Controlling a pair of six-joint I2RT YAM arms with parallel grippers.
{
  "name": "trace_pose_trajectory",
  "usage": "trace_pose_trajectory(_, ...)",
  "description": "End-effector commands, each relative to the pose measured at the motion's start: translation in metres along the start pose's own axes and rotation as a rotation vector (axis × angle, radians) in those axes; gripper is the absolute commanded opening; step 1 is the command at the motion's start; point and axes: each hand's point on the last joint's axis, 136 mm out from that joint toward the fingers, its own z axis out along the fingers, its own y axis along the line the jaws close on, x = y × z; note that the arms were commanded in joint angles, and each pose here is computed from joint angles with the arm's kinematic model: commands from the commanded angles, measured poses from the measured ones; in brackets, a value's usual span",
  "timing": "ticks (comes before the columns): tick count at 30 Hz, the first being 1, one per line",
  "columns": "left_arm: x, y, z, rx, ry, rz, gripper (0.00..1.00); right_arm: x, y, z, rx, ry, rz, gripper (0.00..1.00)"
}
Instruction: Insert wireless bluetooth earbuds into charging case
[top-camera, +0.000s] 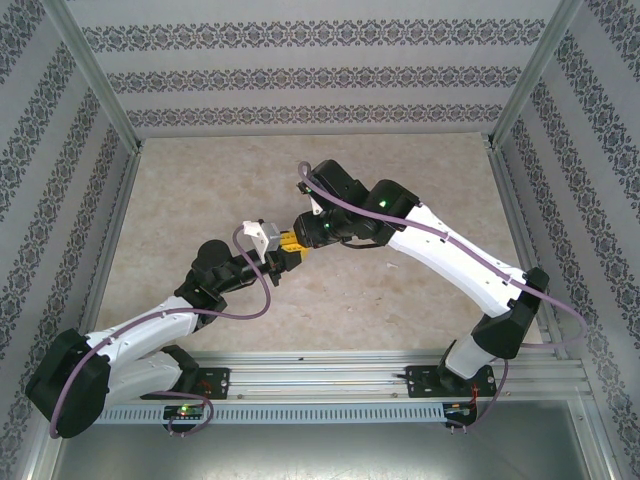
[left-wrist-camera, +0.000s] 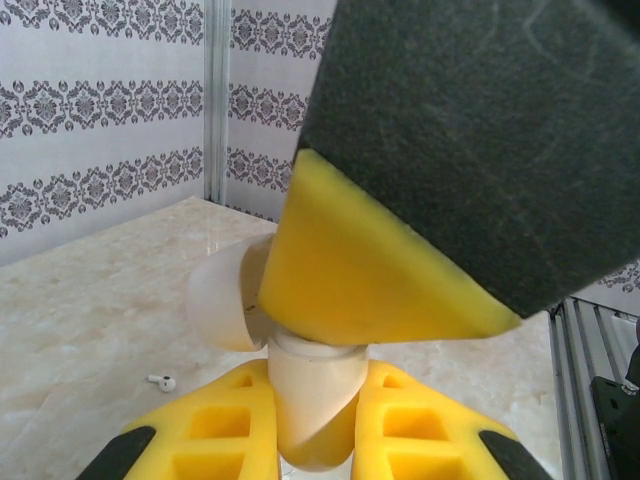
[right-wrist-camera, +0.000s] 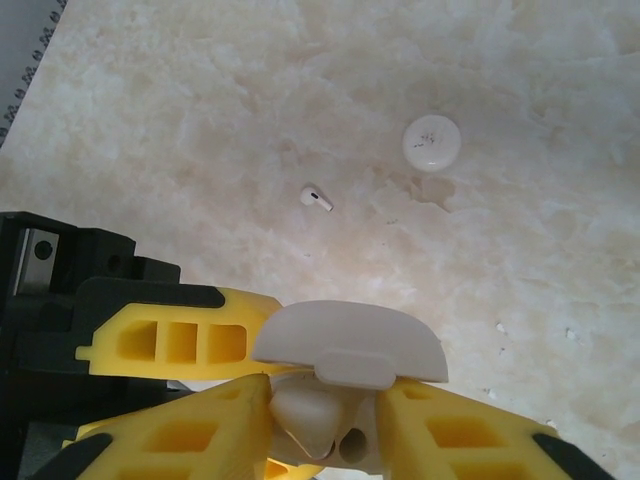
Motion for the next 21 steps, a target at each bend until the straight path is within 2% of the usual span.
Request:
trace_pose_trajectory(1, -0.026, -0.013, 0.003, 0.054, -0.065, 0.026, 0.0, -0.003, 0.009, -0.01, -0.051, -0.022, -0.021, 0.38)
trace_pose_trajectory(8, -0.026, -0.013, 0.004, 0.054, -0.067, 0.023, 0.0, -0.003, 0.008, -0.014, -0.051, -0.027, -0.015, 0.5)
trace_pose_trajectory(16, -0.03, -0.013, 0.004, 0.056, -0.078, 0.005, 0.0, -0.01, 0.008, -0.047, -0.08, -0.115, 0.007, 0.53)
trace_pose_trajectory(21, -0.045, -0.015, 0.004, 0.065, -0.116, -0.01, 0.0, -0.014, 0.0, -0.068, -0.202, -0.206, 0.126, 0.59)
